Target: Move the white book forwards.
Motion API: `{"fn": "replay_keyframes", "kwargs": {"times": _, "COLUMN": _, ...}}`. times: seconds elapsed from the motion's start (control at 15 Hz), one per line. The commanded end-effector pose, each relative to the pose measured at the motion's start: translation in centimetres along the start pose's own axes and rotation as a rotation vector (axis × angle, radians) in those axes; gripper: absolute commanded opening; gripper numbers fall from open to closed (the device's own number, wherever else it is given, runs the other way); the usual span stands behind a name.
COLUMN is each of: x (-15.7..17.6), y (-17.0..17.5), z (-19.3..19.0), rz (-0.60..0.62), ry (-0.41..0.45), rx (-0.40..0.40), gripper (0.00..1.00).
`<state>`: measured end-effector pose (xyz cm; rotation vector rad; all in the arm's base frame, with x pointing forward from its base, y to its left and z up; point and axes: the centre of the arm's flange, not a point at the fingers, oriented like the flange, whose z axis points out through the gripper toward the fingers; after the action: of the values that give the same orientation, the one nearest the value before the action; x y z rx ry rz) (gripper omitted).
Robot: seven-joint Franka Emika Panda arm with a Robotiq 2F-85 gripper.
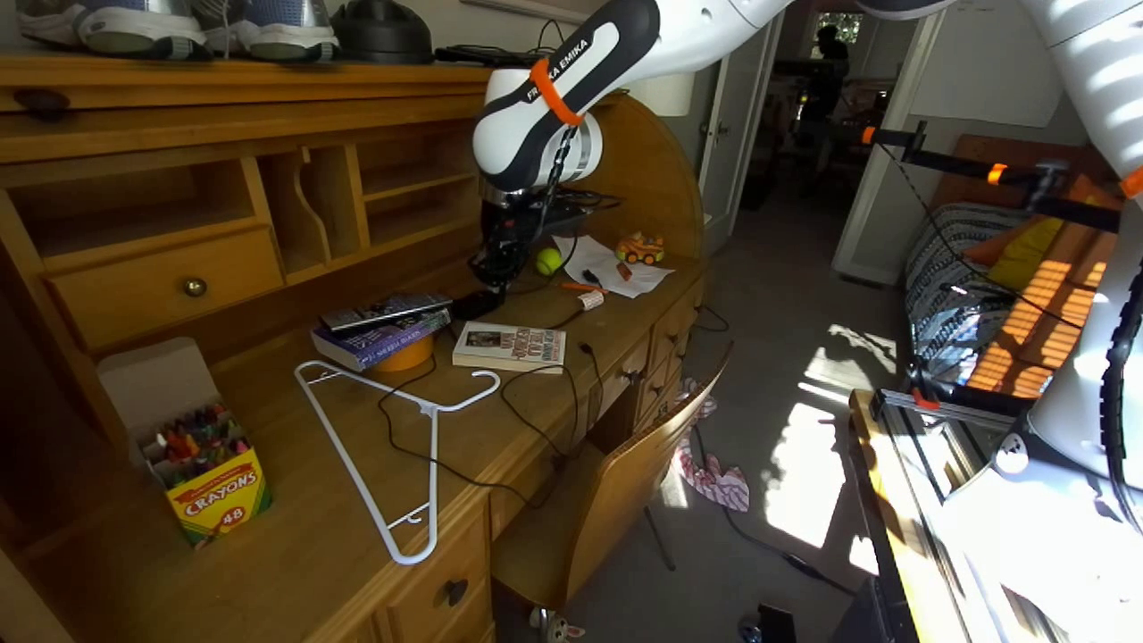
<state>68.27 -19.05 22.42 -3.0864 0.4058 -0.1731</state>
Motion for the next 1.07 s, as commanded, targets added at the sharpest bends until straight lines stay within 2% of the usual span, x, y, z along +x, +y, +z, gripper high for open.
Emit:
{"fn": "replay_keyframes", "kwargs": {"times": 0.0, "x": -4.5, "y": -0.3, "z": -1.9, "rz": -0.152, "ry": 0.023, "rx": 0.015, "gripper": 0.00}}
{"fn": "replay_keyframes", "kwargs": {"times": 0.2, "x": -6.1, "y": -2.1, "z": -2.4, "rz": -0.251, "ry": 0.064, "rx": 0.019, "gripper": 0.00}}
{"fn": "replay_keyframes", "kwargs": {"times": 0.53, "x": -8.3, "y": -6.3, "z": -2.4, "rz": -0.405, "ry": 0.087, "rx": 0.045, "gripper": 0.00}}
{"fn": "replay_keyframes", "kwargs": {"times": 0.67, "x": -8.7, "y": -7.8, "z": -2.2, "rz": -0.407, "ry": 0.075, "rx": 0.060, "gripper": 0.00}}
{"fn": "replay_keyframes", "kwargs": {"times": 0.73, "x": -7.0, "y": -7.3, "z": -2.0, "rz": -0.389, "ry": 0.073, "rx": 0.055, "gripper": 0.01}}
{"fn": "replay_keyframes", "kwargs": {"times": 1.0, "x": -7.5, "y": -8.1, "z": -1.9, "rz": -0.402, "ry": 0.066, "rx": 0.062, "gripper": 0.01}}
